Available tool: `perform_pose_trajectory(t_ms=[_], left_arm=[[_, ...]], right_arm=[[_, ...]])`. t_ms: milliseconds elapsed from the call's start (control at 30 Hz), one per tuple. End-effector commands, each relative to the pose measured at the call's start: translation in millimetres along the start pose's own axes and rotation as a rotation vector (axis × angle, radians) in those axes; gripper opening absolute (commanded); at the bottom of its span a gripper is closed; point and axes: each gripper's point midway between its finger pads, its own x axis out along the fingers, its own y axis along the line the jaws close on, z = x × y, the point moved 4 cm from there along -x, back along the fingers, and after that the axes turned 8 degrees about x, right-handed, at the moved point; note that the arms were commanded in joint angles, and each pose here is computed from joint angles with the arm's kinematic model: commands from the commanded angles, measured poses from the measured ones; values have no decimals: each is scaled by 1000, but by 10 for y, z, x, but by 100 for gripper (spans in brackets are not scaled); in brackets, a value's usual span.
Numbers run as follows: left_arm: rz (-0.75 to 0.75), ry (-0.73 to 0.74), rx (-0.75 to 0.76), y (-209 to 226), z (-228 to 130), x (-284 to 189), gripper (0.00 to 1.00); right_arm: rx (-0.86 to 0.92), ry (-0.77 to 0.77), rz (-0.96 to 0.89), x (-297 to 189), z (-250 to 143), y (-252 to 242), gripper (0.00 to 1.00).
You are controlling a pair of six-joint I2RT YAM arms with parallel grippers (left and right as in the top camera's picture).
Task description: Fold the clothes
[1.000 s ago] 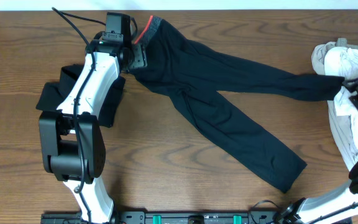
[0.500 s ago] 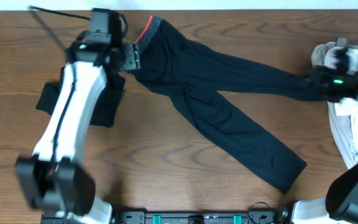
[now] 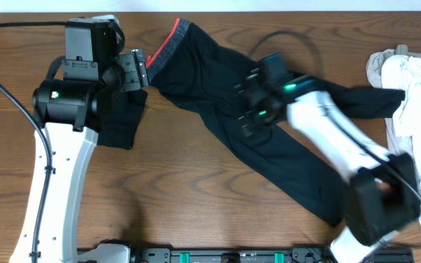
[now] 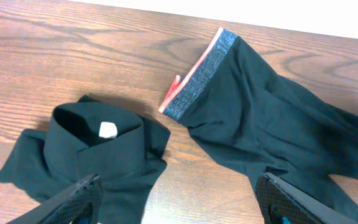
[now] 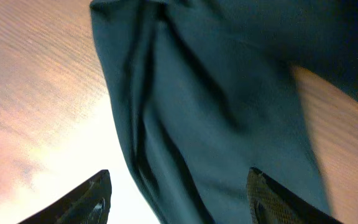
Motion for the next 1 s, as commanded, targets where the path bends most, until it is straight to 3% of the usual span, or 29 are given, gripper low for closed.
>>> perform_pose_trajectory(t_ms=[0,333,467,533,733,967], left_arm=[[27,-4,13,56,12,-45,80],[36,-2,13,68,7,-45,81],[38,-2,13,71,7,-45,81],[38,-2,13,71,7,-45,81],[38,-1,18,71,5,-45,81],[39,15,23,72,-22,-30,81]], right_arm=[[-55,18,-72,338,-9,113,67],[-76,-1,-42,794,9,410,66],[-48,13,-41,888,-38,473,61],[-49,25,-41,933,-75,510,52],[-61,25,-53,919,-98,559,6],[2,-5,-10,364,34,399,1]])
